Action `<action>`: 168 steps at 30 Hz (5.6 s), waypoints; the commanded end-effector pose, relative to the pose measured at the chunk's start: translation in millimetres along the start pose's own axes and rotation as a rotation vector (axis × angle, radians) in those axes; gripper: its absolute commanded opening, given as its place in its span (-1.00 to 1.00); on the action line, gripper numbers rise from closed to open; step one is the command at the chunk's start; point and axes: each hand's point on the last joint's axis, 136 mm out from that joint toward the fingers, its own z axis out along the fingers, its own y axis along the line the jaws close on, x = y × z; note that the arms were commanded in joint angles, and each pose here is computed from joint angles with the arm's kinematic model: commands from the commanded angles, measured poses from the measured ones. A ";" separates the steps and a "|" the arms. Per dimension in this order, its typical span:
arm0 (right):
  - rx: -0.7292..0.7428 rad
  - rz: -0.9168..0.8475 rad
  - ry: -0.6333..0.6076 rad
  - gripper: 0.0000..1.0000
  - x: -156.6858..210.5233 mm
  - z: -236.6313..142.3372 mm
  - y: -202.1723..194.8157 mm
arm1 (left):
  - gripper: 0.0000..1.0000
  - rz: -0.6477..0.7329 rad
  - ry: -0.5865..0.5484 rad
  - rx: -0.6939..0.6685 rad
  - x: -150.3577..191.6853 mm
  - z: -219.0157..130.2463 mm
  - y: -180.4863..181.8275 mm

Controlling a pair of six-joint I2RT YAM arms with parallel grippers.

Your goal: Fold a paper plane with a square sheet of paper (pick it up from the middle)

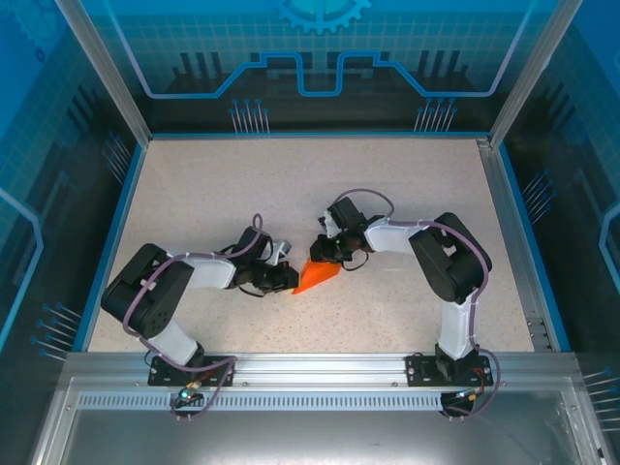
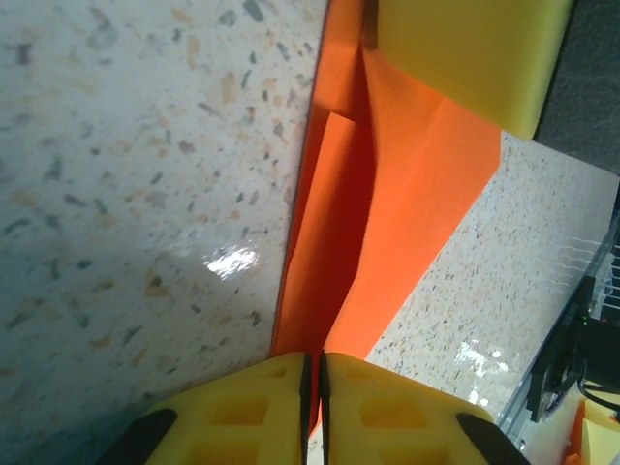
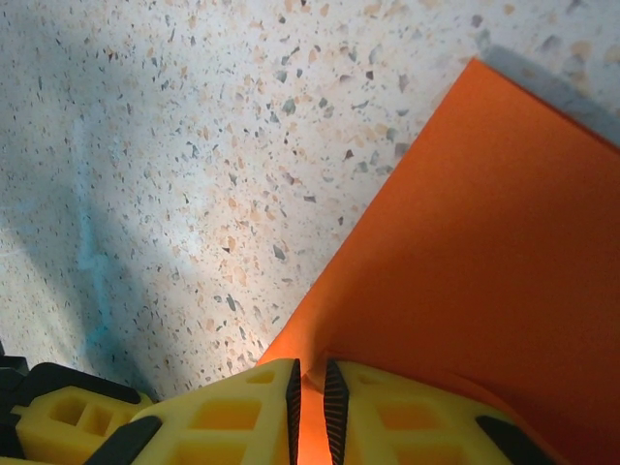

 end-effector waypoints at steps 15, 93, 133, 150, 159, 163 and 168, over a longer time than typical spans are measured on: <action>0.172 0.060 0.113 -0.61 35.5 20.3 -55.1 | -0.87 -0.049 0.082 -0.203 27.6 -2.8 35.7; 0.219 0.070 0.141 -0.62 45.9 23.5 -69.0 | -0.70 0.038 -0.063 -0.179 24.7 -25.5 2.4; -0.046 -0.045 -0.027 -0.57 11.9 -35.8 17.5 | -0.98 -0.076 0.034 -0.343 25.9 14.4 54.4; -0.074 -0.015 0.071 -0.72 46.6 9.1 21.1 | -1.00 -0.069 0.030 -0.337 22.7 13.9 49.9; 0.045 0.065 0.045 -0.72 45.3 16.2 -24.4 | -1.00 -0.079 0.039 -0.367 27.0 14.2 58.9; 0.048 0.062 0.013 -0.70 31.4 10.0 -27.2 | -1.00 -0.079 0.044 -0.385 32.0 13.5 65.8; 0.031 0.098 -0.005 -0.69 15.7 5.4 -37.1 | -1.00 -0.085 0.055 -0.412 37.3 13.5 74.6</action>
